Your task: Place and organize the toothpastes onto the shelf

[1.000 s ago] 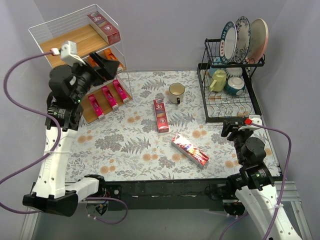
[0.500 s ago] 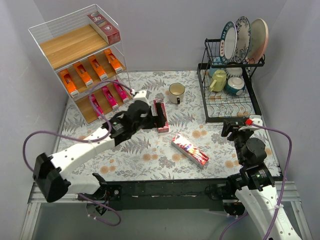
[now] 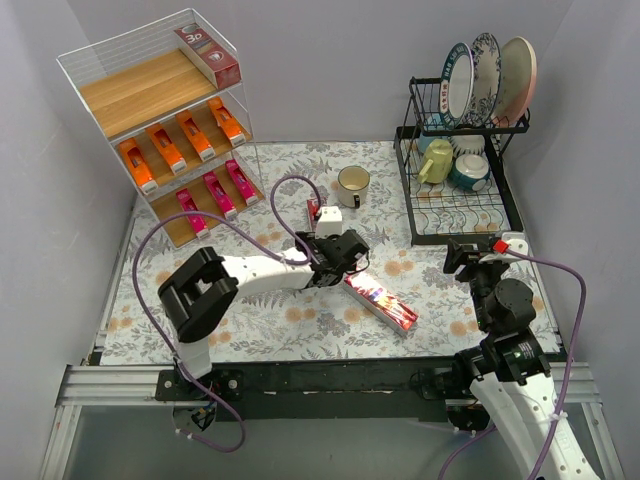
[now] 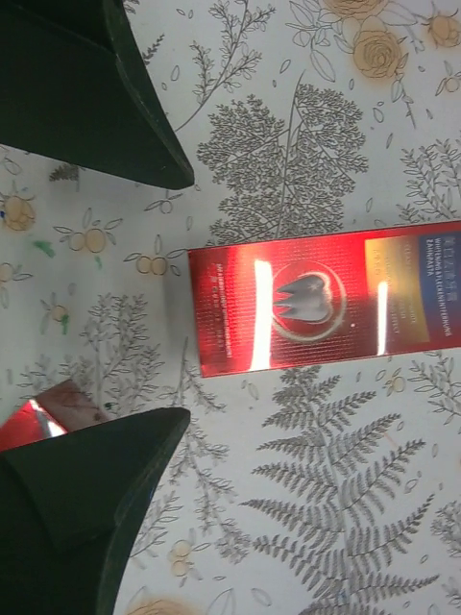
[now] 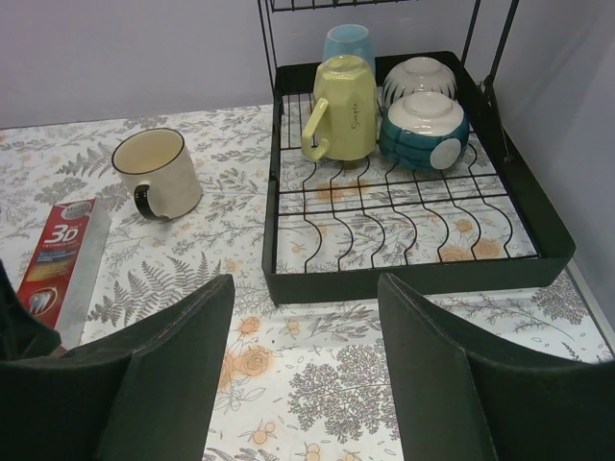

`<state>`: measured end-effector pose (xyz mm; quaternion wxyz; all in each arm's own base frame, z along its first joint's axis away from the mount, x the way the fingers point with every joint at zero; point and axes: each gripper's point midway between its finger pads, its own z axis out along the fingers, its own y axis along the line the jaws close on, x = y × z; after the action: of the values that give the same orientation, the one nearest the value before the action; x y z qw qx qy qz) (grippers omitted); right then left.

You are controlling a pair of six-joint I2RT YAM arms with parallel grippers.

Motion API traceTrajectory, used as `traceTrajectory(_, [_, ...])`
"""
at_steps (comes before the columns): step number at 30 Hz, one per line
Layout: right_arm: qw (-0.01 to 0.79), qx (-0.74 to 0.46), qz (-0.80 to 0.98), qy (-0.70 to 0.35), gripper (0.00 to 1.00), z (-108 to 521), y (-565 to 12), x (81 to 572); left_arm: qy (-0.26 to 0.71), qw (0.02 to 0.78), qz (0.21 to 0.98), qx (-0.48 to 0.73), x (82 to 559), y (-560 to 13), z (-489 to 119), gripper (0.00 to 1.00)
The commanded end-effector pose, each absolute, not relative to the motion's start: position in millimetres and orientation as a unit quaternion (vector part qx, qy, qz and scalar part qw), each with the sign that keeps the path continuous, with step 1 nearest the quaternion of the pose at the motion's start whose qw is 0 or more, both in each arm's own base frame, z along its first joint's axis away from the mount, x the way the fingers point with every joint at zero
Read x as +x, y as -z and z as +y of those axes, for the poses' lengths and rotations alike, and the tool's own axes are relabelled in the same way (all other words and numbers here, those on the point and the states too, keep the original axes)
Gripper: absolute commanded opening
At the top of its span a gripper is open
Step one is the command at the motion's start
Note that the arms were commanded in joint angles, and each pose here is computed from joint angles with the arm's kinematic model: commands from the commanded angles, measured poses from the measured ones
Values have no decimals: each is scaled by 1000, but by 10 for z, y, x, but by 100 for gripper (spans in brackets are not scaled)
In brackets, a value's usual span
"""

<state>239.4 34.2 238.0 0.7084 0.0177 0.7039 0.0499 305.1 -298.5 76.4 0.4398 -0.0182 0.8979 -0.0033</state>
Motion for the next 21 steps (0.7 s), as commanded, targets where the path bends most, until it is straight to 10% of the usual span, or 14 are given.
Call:
traceTrajectory(1, [728, 16, 683, -58, 69, 362, -2515, 2387, -18, 509, 857, -73, 3357, -941, -3003, 98])
traceTrajectory(10, [728, 15, 683, -58, 70, 365, -2507, 2387, -42, 517, 849, -101, 3570, -424, -2953, 95])
traceTrajectory(21, [729, 15, 682, -57, 69, 359, -2511, 2388, -27, 517, 848, -115, 3513, -275, -2879, 65])
